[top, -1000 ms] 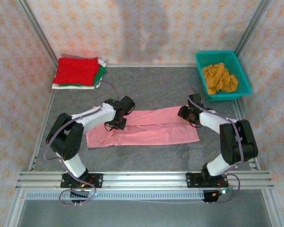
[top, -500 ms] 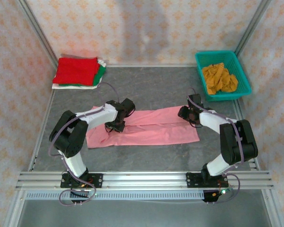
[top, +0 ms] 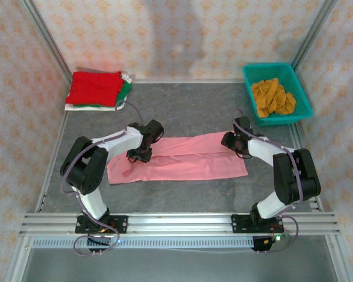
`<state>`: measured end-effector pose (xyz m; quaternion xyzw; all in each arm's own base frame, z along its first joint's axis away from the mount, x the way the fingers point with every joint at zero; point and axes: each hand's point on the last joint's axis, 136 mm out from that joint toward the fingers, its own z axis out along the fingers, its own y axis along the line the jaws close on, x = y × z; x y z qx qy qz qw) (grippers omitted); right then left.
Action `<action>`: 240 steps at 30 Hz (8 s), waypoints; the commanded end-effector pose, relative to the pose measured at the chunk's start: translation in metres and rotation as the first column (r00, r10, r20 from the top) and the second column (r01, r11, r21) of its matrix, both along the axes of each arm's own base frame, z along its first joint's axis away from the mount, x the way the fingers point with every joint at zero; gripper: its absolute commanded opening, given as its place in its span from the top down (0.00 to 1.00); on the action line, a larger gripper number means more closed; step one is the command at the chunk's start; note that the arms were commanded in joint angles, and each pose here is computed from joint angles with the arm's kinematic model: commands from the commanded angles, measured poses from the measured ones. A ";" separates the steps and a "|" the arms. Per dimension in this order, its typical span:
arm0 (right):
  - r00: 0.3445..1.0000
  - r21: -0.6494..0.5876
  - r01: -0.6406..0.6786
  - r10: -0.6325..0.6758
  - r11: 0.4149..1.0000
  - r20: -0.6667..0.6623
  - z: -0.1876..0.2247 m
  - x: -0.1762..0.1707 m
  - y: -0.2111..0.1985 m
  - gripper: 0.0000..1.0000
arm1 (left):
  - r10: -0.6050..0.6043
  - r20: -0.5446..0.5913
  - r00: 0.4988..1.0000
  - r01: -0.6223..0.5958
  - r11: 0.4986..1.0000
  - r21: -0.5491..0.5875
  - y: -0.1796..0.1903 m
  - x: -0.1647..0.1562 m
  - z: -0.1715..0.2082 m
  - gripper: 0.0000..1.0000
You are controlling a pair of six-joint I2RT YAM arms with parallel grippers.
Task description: Fold and stack the t-shirts
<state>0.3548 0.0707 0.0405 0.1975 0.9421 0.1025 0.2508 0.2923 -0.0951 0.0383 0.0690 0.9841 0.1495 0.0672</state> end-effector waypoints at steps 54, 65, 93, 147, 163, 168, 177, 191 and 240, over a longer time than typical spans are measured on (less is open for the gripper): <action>1.000 -0.026 0.012 -0.012 1.000 0.000 0.009 0.006 -0.005 0.48 | -0.004 0.016 1.000 0.005 0.999 -0.050 -0.005 0.000 0.010 1.00; 1.000 -0.024 0.011 -0.012 1.000 -0.005 0.006 0.006 -0.005 0.48 | 0.009 0.000 1.000 -0.009 1.000 -0.020 0.001 -0.007 0.007 0.67; 1.000 -0.061 0.016 -0.017 0.998 -0.013 0.008 0.001 -0.011 0.47 | 0.058 0.049 0.997 -0.056 0.998 -0.039 0.008 0.004 0.026 1.00; 0.998 -0.072 -0.039 0.035 0.997 -0.053 0.003 0.006 -0.007 0.45 | 0.454 -0.073 0.888 -0.438 0.789 -0.431 0.017 -0.061 0.000 0.64; 0.998 -0.070 -0.033 0.029 0.997 -0.055 0.000 0.006 -0.007 0.45 | 0.463 -0.074 0.883 -0.449 0.790 -0.417 0.013 -0.058 -0.021 0.80; 0.998 -0.068 -0.033 0.029 0.997 -0.054 0.001 0.006 -0.006 0.45 | 0.460 -0.055 0.886 -0.445 0.811 -0.380 0.021 -0.058 -0.016 0.94; 0.998 -0.072 -0.031 0.028 0.997 -0.052 0.004 0.007 -0.007 0.45 | 0.549 0.078 0.832 -0.492 0.797 -0.350 0.060 -0.070 0.034 1.00; 0.998 -0.050 -0.032 0.029 0.998 -0.053 -0.001 0.008 -0.003 0.44 | 0.479 -0.010 0.878 -0.425 0.769 -0.477 0.012 -0.065 0.020 0.81; 0.997 -0.063 -0.026 0.021 0.998 -0.069 -0.004 0.006 -0.006 0.44 | 0.662 0.074 0.746 -0.610 0.723 -0.323 0.087 -0.097 0.016 1.00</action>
